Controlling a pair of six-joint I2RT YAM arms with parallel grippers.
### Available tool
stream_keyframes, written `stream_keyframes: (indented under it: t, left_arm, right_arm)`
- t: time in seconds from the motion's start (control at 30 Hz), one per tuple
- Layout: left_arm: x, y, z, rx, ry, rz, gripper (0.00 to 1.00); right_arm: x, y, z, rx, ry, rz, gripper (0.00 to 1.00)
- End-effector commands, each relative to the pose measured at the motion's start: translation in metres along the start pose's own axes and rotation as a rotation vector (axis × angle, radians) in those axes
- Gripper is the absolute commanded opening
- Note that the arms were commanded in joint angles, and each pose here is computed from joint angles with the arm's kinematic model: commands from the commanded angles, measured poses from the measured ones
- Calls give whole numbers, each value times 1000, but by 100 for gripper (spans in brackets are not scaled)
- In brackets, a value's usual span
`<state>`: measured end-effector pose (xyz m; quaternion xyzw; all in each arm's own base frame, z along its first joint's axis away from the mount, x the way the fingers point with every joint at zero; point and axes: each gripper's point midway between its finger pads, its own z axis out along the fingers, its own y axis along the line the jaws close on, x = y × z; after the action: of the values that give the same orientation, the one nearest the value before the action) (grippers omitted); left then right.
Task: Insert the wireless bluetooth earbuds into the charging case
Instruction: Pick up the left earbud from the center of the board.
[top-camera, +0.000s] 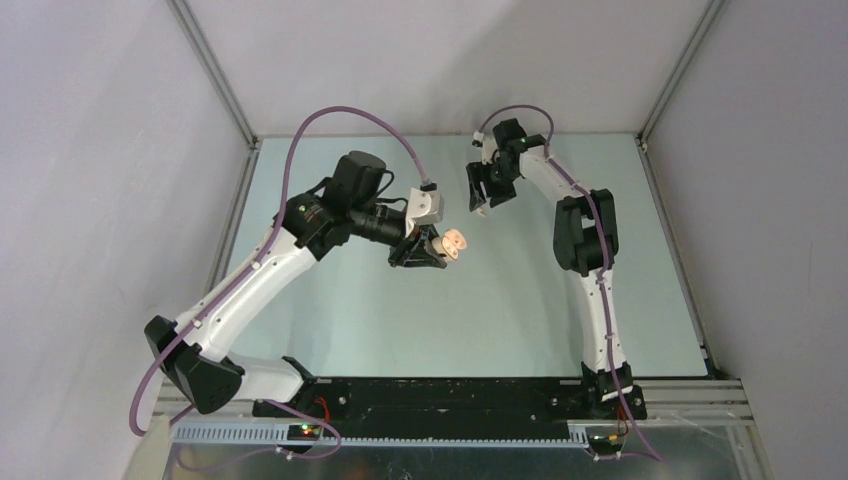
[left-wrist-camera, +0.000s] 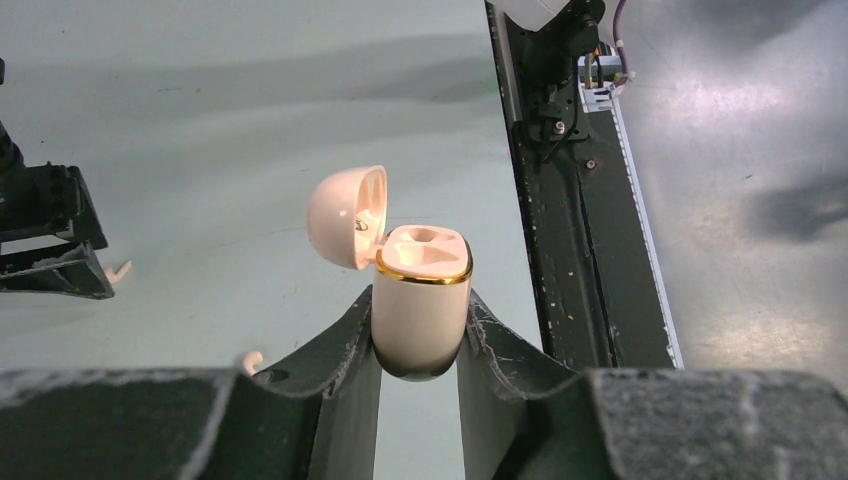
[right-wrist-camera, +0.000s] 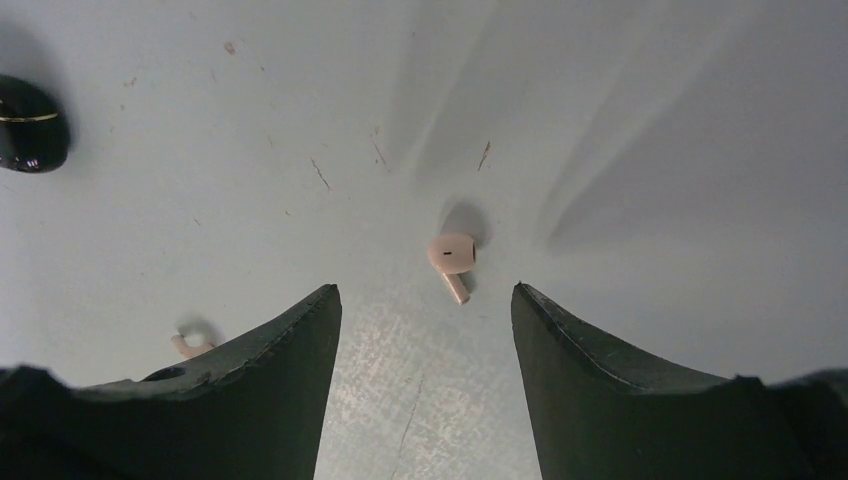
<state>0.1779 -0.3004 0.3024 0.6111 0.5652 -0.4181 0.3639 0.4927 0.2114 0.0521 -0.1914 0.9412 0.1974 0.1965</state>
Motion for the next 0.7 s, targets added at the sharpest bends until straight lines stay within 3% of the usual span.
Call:
stream_keyframes:
  t: [0.0, 0.67]
  left_arm:
    - [-10, 0, -4, -3, -26, 43, 0]
    - [-11, -1, -3, 9, -30, 37, 0]
  right_arm:
    - [-6, 5, -10, -8, 2, 72, 68]
    - [27, 28, 26, -142, 106, 163, 70]
